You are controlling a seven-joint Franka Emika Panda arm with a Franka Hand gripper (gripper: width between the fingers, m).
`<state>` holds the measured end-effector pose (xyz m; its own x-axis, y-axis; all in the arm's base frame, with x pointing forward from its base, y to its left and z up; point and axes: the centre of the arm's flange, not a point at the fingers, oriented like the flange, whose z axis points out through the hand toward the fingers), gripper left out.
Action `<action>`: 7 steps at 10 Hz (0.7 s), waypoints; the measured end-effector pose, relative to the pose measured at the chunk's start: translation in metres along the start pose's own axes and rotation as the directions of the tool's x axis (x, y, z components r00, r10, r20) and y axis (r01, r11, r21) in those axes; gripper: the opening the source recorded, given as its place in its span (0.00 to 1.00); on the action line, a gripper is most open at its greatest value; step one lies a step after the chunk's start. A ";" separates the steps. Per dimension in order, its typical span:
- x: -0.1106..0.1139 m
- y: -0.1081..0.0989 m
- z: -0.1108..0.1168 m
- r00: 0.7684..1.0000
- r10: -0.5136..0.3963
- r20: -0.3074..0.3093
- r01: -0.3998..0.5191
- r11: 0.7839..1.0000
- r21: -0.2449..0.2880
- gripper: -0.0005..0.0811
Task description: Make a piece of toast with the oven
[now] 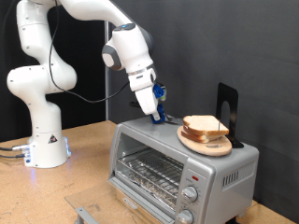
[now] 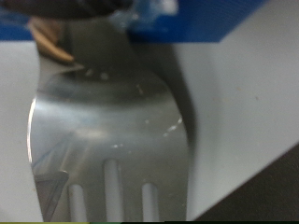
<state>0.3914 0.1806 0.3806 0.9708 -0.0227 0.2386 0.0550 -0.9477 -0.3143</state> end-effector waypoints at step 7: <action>0.009 0.003 -0.030 0.999 0.042 0.000 -0.042 0.996 0.079 0.50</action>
<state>0.3933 0.1678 0.4092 0.9722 -0.0630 0.2253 0.0323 -0.9177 -0.3960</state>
